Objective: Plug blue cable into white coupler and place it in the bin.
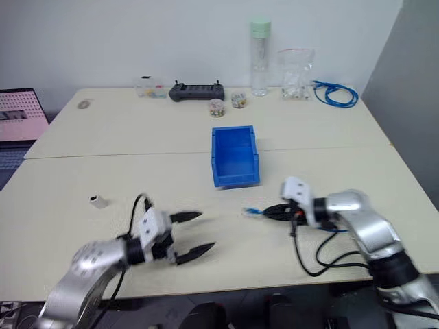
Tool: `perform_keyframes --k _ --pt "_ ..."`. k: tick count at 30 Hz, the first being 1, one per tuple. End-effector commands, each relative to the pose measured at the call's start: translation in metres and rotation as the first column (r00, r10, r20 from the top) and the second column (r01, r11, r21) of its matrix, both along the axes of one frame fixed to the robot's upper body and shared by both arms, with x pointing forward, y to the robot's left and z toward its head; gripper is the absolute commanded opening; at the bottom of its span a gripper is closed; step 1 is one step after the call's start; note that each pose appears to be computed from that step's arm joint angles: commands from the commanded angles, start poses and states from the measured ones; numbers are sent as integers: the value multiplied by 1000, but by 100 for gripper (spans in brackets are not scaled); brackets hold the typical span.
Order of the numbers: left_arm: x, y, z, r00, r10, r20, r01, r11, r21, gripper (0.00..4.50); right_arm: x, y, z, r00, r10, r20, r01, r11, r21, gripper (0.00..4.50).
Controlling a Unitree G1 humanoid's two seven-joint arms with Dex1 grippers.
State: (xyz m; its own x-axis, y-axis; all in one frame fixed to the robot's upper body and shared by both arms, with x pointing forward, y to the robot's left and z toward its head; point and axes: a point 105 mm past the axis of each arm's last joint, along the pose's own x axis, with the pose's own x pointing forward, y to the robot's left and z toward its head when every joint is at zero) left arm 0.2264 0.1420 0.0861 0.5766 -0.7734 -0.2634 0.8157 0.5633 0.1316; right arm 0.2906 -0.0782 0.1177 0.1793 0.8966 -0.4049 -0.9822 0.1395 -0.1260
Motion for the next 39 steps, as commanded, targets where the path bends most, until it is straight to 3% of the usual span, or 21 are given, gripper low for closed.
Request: perform_keyframes --k 1,6,10,16,18,22,25,28,35,39 --pt "-31 -5 11 982 187 39 -184 981 -67 450 6 49 2 991 130 36 -131 991 25 3" --pt "-66 18 -9 909 416 -29 -417 907 -58 450 6 73 -26 971 237 24 -235 971 -47 3" --pt "-77 26 -18 881 473 -29 -473 881 -28 450 5 72 -41 966 259 3 -258 963 -72 3" --pt "-77 19 -17 892 451 -23 -452 892 -33 450 4 71 -54 965 259 -33 -261 963 -62 146" --pt "-65 16 -17 924 383 -11 -383 924 -4 450 6 66 -49 978 206 -27 -206 978 -26 199" --pt "-18 13 1 985 154 83 -159 985 61 450 2 45 -24 994 107 23 -108 993 49 282" --pt "8 14 16 987 -40 154 14 986 169 450 -3 32 9 997 17 74 -27 989 144 361" --pt "26 16 24 981 -148 126 122 973 197 450 -18 19 34 995 -49 88 28 975 218 433" --pt "27 39 -24 912 -385 -140 409 845 344 450 -53 -8 27 986 -163 38 153 969 192 433" --pt "36 47 -39 905 -396 -155 425 834 352 450 -55 -28 13 960 -277 37 268 952 148 433"
